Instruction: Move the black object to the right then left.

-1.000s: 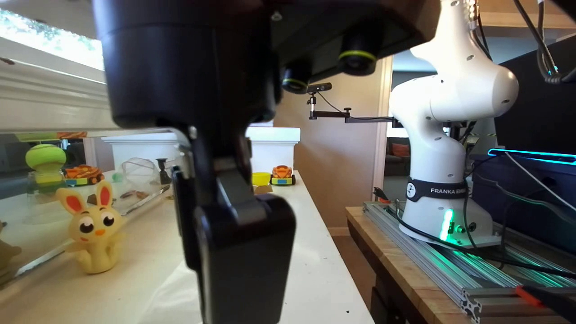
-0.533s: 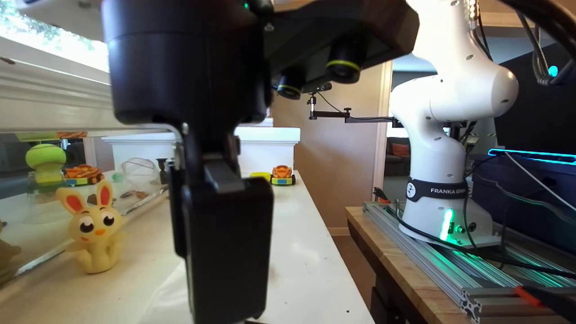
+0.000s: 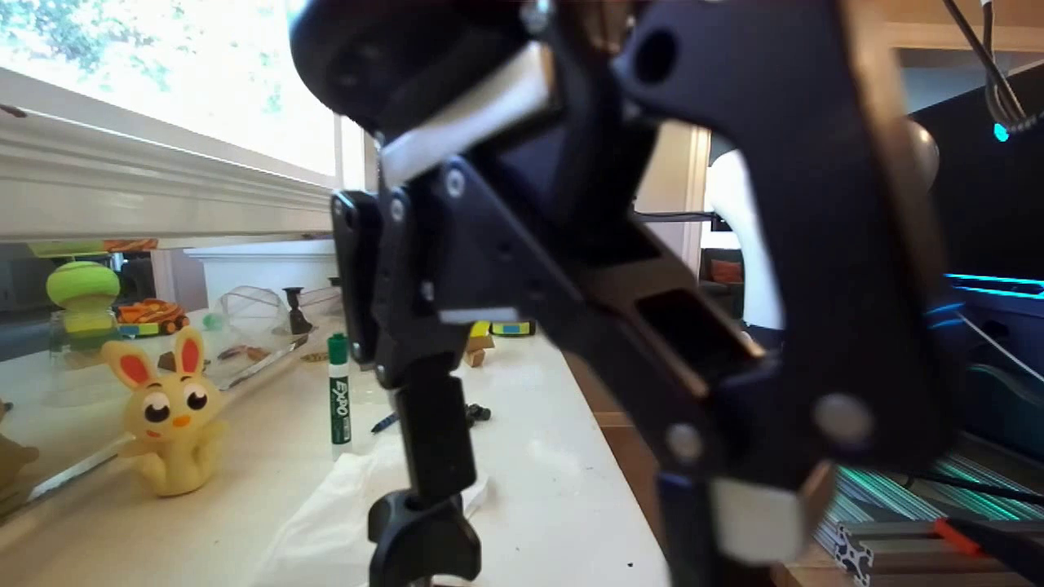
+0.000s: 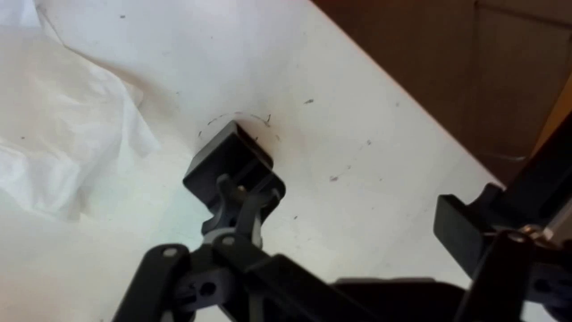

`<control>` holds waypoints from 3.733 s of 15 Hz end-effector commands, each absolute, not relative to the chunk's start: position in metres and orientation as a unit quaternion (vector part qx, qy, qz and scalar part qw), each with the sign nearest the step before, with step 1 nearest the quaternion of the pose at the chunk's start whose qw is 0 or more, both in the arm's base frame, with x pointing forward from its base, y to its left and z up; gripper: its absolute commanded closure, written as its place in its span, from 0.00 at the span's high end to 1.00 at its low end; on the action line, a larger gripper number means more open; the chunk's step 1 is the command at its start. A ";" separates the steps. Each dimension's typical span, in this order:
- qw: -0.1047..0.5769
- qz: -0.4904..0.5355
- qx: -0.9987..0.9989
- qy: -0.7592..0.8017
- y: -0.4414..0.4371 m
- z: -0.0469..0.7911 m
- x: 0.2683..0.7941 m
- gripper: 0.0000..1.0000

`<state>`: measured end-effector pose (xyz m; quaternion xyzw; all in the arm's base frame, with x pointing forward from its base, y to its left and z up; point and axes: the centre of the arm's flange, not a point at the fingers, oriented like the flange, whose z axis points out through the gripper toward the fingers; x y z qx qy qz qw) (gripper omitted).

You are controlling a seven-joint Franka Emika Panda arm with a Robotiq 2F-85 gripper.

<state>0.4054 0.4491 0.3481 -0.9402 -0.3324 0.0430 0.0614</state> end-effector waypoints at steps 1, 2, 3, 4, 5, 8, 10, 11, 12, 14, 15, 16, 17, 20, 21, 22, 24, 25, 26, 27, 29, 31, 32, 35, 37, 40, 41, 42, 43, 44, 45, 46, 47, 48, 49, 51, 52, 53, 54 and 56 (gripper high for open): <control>0.057 0.117 -0.915 -0.383 0.431 0.346 0.403 1.00; 0.042 0.124 -0.913 -0.387 0.426 0.343 0.403 1.00; 0.027 0.131 -0.914 -0.383 0.420 0.341 0.405 1.00; 0.015 0.136 -0.914 -0.383 0.416 0.340 0.408 1.00; 0.002 0.138 -0.915 -0.379 0.414 0.341 0.411 1.00; -0.032 0.130 -0.912 -0.387 0.411 0.342 0.424 1.00; -0.035 0.120 -0.908 -0.400 0.413 0.340 0.432 1.00; -0.034 0.116 -0.907 -0.404 0.415 0.339 0.435 1.00; -0.032 0.114 -0.904 -0.410 0.417 0.338 0.437 1.00; -0.029 0.109 -0.901 -0.418 0.421 0.334 0.441 1.00; -0.030 0.109 -0.899 -0.423 0.423 0.332 0.443 1.00; -0.032 0.106 -0.898 -0.427 0.425 0.330 0.446 1.00; -0.034 0.104 -0.896 -0.430 0.426 0.327 0.447 1.00; -0.041 0.091 -0.893 -0.438 0.431 0.322 0.452 1.00; -0.042 0.085 -0.892 -0.441 0.434 0.321 0.453 1.00; -0.044 0.079 -0.891 -0.446 0.436 0.320 0.455 1.00; -0.045 0.070 -0.889 -0.451 0.439 0.319 0.456 1.00; -0.044 0.067 -0.888 -0.454 0.441 0.319 0.456 1.00; -0.043 0.064 -0.887 -0.456 0.442 0.319 0.456 0.93; -0.043 0.062 -0.885 -0.460 0.443 0.318 0.456 0.74; -0.042 0.059 -0.882 -0.465 0.444 0.317 0.456 0.59; -0.040 0.055 -0.885 -0.461 0.444 0.318 0.455 0.45; -0.039 0.051 -0.888 -0.456 0.444 0.319 0.455 0.36; -0.036 0.042 -0.897 -0.438 0.446 0.319 0.457 0.23; -0.032 0.037 -0.906 -0.421 0.448 0.318 0.459 0.23; -0.019 0.028 -0.925 -0.378 0.452 0.316 0.461 0.23; -0.015 0.027 -0.932 -0.361 0.454 0.315 0.461 0.23; -0.009 0.025 -0.938 -0.345 0.456 0.314 0.461 0.23; -0.003 0.023 -0.945 -0.327 0.458 0.314 0.461 0.23; 0.001 0.021 -0.950 -0.311 0.460 0.314 0.461 0.23; 0.005 0.017 -0.955 -0.296 0.461 0.315 0.460 0.23; 0.007 0.015 -0.959 -0.283 0.461 0.315 0.460 0.23; 0.011 0.012 -0.963 -0.267 0.462 0.315 0.460 0.23; 0.012 0.010 -0.967 -0.253 0.462 0.315 0.460 0.23; 0.012 0.009 -0.971 -0.238 0.462 0.315 0.459 0.23; 0.013 0.008 -0.977 -0.211 0.461 0.315 0.457 0.23; 0.014 0.007 -0.981 -0.195 0.460 0.315 0.455 0.23; 0.015 0.005 -0.983 -0.183 0.460 0.315 0.454 0.23; 0.018 0.003 -0.985 -0.169 0.459 0.315 0.452 0.23; 0.020 0.001 -0.988 -0.151 0.459 0.315 0.451 0.23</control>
